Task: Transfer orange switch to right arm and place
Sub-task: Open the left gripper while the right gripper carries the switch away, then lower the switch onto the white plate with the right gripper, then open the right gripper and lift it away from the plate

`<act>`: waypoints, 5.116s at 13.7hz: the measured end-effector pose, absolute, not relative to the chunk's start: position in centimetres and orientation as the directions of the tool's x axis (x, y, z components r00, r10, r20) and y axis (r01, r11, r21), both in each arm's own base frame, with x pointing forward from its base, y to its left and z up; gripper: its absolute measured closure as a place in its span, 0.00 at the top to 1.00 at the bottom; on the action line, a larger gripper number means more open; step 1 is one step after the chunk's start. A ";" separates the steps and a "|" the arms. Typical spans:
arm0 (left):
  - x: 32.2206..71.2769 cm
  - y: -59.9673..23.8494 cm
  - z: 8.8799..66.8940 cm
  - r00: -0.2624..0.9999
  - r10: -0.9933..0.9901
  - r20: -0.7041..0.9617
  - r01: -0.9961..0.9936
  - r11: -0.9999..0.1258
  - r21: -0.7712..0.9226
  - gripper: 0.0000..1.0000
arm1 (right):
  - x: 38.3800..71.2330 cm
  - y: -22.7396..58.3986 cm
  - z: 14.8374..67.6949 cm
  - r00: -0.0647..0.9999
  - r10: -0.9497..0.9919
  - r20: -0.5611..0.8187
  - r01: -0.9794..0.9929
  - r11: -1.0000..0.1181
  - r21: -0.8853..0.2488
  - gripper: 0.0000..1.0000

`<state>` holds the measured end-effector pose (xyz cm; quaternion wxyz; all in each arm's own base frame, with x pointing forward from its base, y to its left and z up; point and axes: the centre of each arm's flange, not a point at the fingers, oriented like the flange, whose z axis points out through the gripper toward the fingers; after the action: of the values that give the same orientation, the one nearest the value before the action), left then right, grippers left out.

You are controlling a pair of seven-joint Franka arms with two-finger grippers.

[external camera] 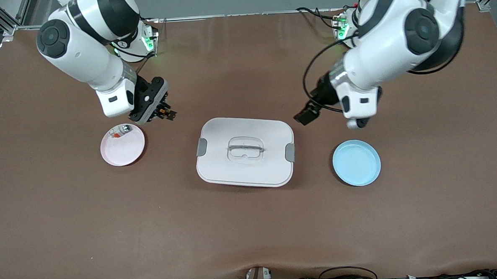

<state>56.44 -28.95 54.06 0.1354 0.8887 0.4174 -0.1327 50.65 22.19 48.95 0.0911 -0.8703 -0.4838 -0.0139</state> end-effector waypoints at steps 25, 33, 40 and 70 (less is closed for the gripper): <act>59.9 4.8 52.5 0.967 0.188 -0.171 0.191 -0.982 0.002 1.00 | 48.5 3.2 28.2 0.126 0.992 -0.007 0.987 -0.125 0.104 0.35; 57.0 3.1 56.7 0.987 0.109 -0.115 0.109 -0.994 -0.007 1.00 | 48.2 1.2 20.6 0.157 0.988 -0.009 0.986 -0.156 0.060 0.35; 55.6 -6.4 60.7 0.988 0.146 -0.047 0.145 -0.989 -0.021 1.00 | 48.0 1.1 19.9 0.161 0.987 -0.012 0.986 -0.160 0.045 0.35; 58.7 -4.2 59.8 0.998 -0.011 -0.054 -0.012 -1.000 -0.015 1.00 | 51.8 1.4 36.2 0.511 0.843 -0.165 0.819 -0.536 -0.203 1.00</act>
<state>58.74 -4.15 59.78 -0.0077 0.9996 -0.0058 -0.0270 51.84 1.44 36.23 0.0496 -0.8678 -0.4790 0.1226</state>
